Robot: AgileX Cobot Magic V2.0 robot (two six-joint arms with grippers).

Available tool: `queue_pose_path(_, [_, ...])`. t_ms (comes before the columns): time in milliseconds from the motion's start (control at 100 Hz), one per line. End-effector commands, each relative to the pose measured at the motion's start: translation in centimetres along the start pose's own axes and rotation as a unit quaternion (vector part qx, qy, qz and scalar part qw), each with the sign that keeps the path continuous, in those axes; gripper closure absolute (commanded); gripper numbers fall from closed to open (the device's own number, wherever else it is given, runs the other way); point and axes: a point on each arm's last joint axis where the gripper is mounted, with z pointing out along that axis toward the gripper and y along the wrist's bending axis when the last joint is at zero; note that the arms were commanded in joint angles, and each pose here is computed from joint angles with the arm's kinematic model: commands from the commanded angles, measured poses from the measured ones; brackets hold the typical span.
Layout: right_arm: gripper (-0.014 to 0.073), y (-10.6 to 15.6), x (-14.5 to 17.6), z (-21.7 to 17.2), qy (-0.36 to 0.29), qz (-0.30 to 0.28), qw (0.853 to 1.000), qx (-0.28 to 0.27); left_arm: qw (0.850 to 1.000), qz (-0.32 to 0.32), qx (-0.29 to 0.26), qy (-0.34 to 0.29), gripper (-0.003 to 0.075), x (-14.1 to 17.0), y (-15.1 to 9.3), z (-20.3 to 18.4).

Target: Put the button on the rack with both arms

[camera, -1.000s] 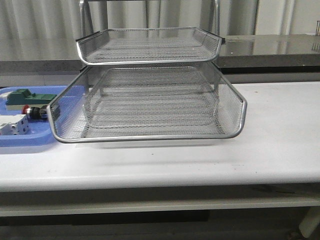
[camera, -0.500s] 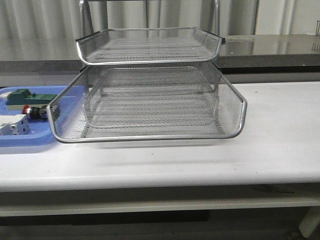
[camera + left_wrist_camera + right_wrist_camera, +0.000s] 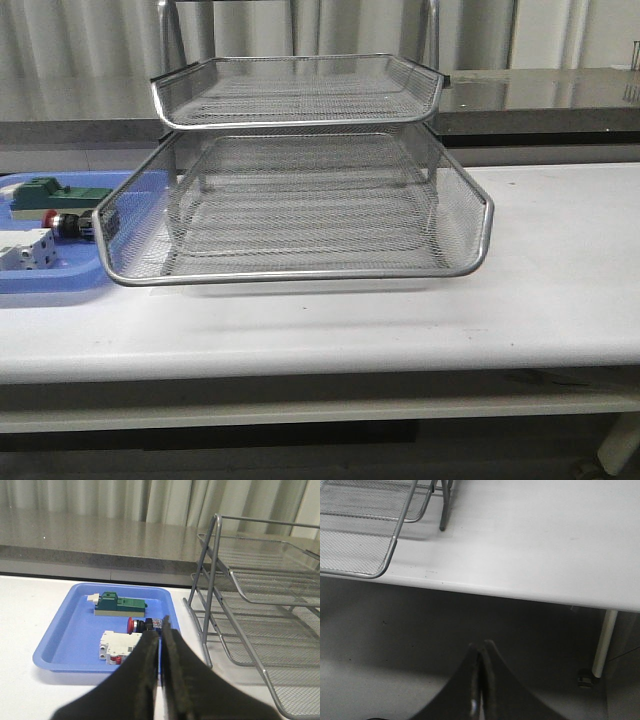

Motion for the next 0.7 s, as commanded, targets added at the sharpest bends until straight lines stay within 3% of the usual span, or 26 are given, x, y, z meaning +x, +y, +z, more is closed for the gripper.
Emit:
queue_pose_path(0, [0.0663, -0.1, -1.2, -0.6, -0.041, 0.002, 0.999, 0.007, 1.000, -0.010, -0.001, -0.001, 0.0716, -3.7, -0.5, 0.6])
queue_pose_path(140, [0.0663, -0.1, -1.2, -0.6, -0.041, 0.002, 0.999, 0.007, 0.996, 0.003, -0.011, 0.083, 0.0716, -7.6, -1.0, 3.1])
queue_pose_path(300, [0.0663, -0.1, -1.2, -0.6, -0.041, 0.002, 0.999, 0.007, 0.981, 0.059, -0.021, 0.182, 0.0716, -10.8, -1.2, 7.4])
queue_pose_path(450, [0.0663, -0.1, -1.2, -0.6, -0.041, 0.002, 0.999, 0.007, 0.961, 0.099, -0.014, 0.257, 0.0716, -12.0, -1.3, 12.5])
queue_pose_path(690, [0.0663, -0.1, -1.2, -0.6, -0.041, 0.002, 0.999, 0.007, 0.943, 0.130, -0.018, 0.306, 0.0716, -12.6, -1.0, 19.5])
